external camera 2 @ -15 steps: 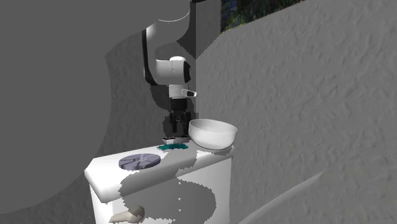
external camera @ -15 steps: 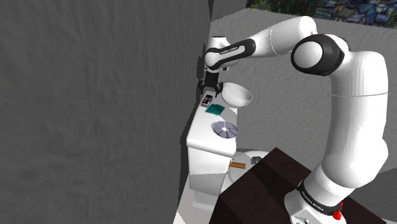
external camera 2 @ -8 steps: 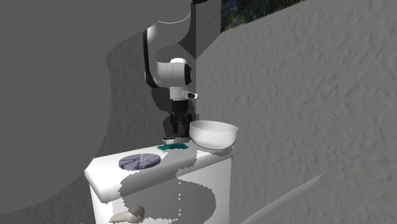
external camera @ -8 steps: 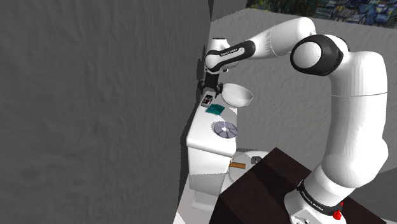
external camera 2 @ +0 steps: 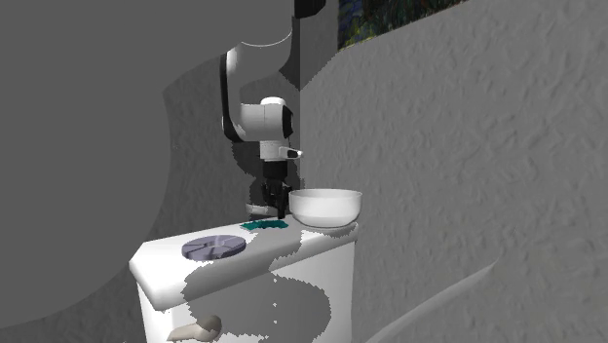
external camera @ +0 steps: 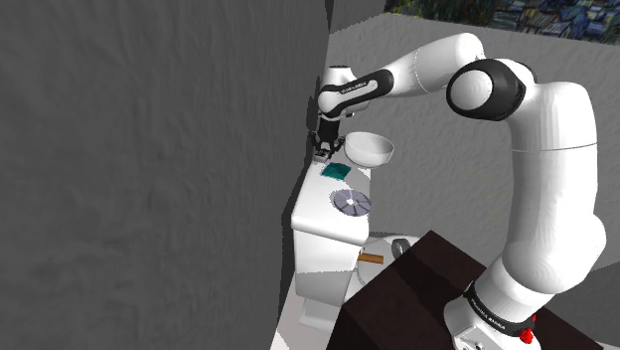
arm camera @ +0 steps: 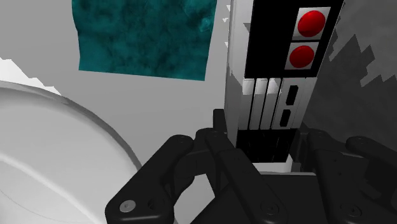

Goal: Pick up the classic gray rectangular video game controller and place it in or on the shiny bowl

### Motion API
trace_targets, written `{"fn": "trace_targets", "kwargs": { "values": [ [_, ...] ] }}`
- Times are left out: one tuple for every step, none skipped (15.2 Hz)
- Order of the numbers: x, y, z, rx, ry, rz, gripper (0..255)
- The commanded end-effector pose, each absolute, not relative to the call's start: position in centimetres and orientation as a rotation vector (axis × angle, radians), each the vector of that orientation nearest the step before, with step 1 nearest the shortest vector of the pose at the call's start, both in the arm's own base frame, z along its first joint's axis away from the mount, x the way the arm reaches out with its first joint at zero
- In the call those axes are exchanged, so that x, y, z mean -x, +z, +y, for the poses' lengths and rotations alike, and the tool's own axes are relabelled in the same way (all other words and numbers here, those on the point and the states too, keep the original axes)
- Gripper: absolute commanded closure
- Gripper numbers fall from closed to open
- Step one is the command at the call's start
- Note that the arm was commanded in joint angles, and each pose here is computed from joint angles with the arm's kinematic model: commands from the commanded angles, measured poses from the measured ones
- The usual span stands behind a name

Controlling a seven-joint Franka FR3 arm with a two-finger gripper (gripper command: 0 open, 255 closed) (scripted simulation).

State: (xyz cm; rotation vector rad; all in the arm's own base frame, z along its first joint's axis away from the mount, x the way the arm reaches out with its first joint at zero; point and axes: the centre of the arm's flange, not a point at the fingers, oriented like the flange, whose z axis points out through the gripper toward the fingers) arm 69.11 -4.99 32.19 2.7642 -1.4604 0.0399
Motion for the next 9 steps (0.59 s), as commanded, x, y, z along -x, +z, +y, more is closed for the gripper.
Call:
{"fn": "trace_targets", "kwargs": {
  "values": [
    [-69.1,31.9,-5.1,-2.762,0.034,-1.461,255],
    [-69.1,32.0,-5.1,-2.762,0.034,-1.461,255],
    [-69.1,32.0,-5.1,-2.762,0.034,-1.461,255],
    [-69.1,32.0,-5.1,-2.762,0.034,-1.461,255],
    [-68.7,31.7,-5.4,-2.762,0.033,-1.461,255],
    [-68.7,32.3,-5.4,-2.762,0.033,-1.461,255],
    [-68.7,32.8,-5.4,-2.762,0.033,-1.461,255],
    [-68.7,33.3,-5.4,-2.762,0.033,-1.461,255],
    [-68.7,33.8,-5.4,-2.762,0.033,-1.461,255]
  ]
}}
